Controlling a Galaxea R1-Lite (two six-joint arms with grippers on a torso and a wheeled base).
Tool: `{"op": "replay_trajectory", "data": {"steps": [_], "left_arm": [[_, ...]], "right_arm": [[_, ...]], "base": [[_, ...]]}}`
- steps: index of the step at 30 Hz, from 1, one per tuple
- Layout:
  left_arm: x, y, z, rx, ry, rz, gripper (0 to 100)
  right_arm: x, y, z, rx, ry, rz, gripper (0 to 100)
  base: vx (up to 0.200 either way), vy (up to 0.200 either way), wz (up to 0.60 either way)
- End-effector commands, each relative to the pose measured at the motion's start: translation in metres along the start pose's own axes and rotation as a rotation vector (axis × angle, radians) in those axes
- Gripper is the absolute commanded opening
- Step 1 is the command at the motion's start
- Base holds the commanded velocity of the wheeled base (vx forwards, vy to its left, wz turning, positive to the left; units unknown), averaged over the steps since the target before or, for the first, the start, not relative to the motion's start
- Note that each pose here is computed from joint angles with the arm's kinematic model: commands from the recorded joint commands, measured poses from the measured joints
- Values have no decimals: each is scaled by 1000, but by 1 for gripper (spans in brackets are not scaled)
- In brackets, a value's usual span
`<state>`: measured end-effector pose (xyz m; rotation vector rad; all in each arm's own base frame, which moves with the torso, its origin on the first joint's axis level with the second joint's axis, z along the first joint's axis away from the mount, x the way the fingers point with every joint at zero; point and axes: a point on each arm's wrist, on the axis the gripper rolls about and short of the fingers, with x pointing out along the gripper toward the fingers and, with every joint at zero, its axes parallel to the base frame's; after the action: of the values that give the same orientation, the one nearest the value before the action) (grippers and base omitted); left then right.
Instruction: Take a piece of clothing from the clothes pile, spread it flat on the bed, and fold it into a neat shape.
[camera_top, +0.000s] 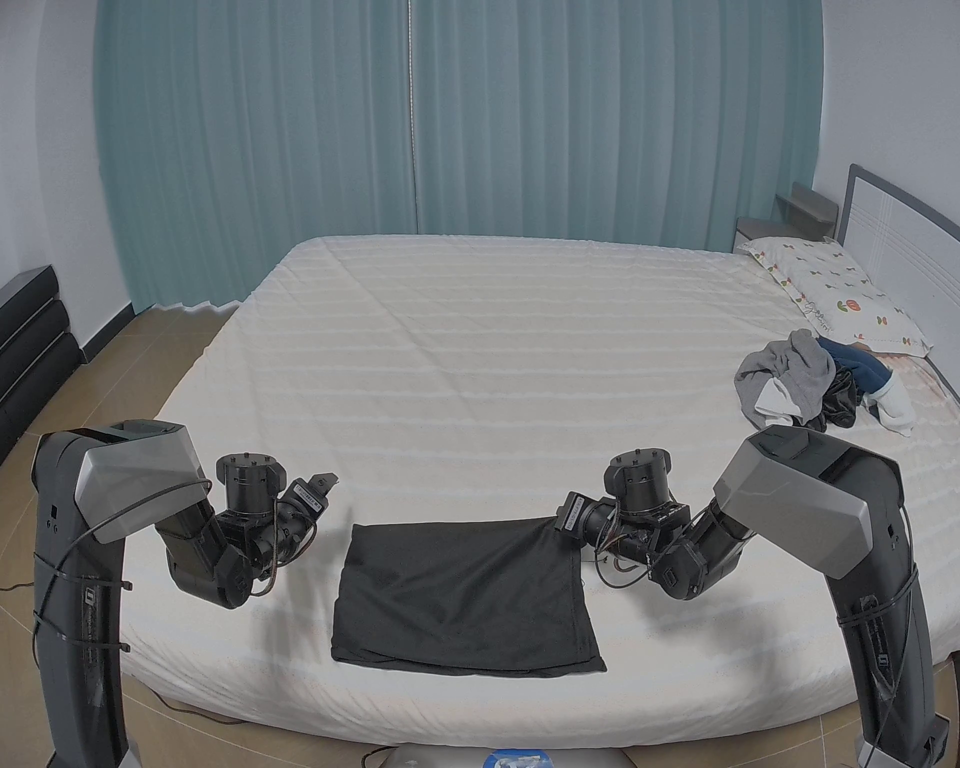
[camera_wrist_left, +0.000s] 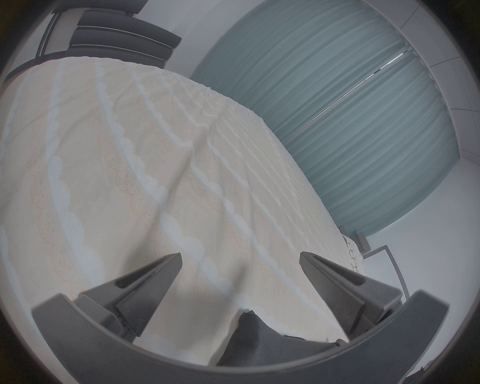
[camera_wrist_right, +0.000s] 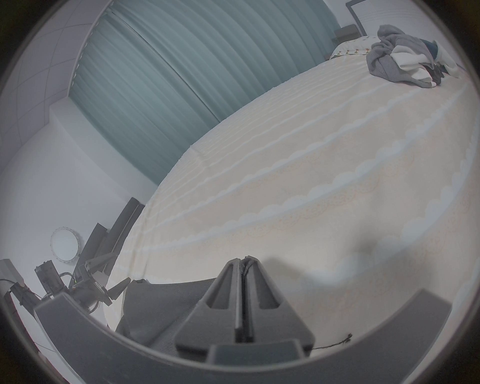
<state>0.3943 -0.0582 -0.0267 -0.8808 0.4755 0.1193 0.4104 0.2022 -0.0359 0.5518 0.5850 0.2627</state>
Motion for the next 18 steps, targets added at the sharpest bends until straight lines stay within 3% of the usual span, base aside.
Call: {"op": "replay_trajectory", "data": {"steps": [1, 15, 16, 18], "left_arm": [[0, 1, 0, -1, -1, 2, 100], [0, 0, 0, 0, 1, 0, 100], [0, 0, 0, 0, 1, 0, 100], [0, 1, 0, -1, 0, 1, 100]], "right_arm": [[1, -2, 1, 3, -2, -3, 0], [0, -13, 4, 15, -3, -29, 0], [0, -13, 4, 15, -3, -29, 100], [-2, -12, 5, 17, -6, -27, 100]], "base": [[0, 0, 0], [0, 0, 0], [0, 0, 0], [0, 0, 0]]}}
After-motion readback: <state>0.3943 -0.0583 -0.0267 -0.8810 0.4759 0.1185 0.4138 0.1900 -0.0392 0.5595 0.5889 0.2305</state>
